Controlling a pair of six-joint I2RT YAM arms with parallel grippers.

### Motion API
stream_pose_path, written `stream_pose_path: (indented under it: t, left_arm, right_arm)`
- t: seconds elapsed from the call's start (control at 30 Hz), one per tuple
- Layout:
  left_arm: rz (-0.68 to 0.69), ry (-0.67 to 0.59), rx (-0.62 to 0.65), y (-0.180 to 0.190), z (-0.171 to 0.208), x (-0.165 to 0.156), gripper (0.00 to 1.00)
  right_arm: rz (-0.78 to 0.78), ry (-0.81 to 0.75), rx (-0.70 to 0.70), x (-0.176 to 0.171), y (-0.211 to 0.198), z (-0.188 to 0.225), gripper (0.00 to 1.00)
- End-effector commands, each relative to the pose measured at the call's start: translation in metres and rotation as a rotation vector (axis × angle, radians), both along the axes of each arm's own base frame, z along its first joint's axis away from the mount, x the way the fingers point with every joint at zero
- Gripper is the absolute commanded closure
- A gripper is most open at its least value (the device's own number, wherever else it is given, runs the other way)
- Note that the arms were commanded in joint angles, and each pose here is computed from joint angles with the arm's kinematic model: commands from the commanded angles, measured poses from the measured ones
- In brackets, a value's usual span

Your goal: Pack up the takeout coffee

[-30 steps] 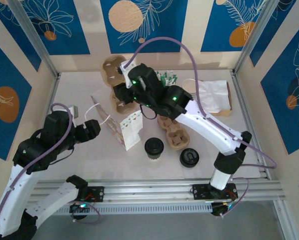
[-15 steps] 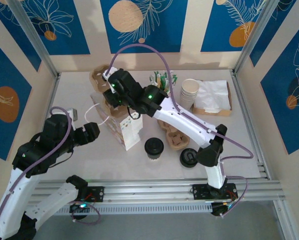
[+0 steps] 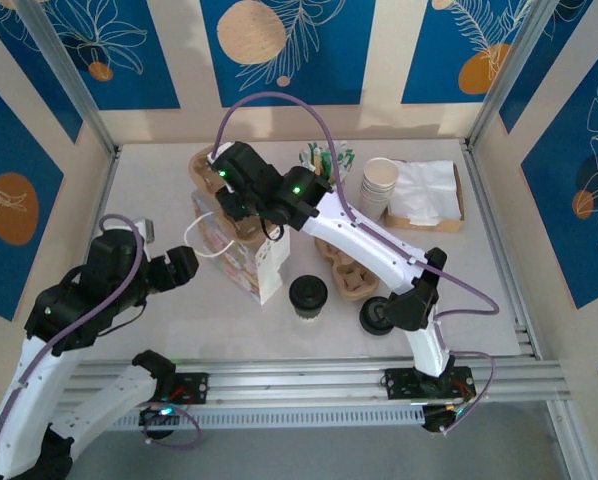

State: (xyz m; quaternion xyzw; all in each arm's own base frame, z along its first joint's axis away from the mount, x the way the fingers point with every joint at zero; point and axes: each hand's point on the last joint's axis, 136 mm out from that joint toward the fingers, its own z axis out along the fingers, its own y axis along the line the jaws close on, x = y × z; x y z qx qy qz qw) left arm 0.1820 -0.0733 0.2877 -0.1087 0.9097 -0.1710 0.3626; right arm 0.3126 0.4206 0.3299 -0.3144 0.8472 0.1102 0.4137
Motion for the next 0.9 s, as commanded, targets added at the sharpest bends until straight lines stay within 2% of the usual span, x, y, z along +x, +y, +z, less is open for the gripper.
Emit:
stream_pose_path:
  t: [0.0, 0.43, 0.87]
  left_arm:
    - [0.018, 0.013, 0.014, 0.004, -0.004, 0.001, 0.18]
    - [0.041, 0.017, 0.016, 0.007, -0.01, 0.001, 0.17]
    - [0.104, -0.08, 0.004, 0.021, 0.014, -0.001, 0.24]
  right_arm:
    - [-0.003, -0.012, -0.012, 0.0, 0.001, 0.002, 0.64]
    - [0.072, -0.066, 0.101, 0.001, 0.02, 0.034, 0.64]
    - [0.19, -0.017, 0.036, 0.006, 0.02, 0.001, 0.65]
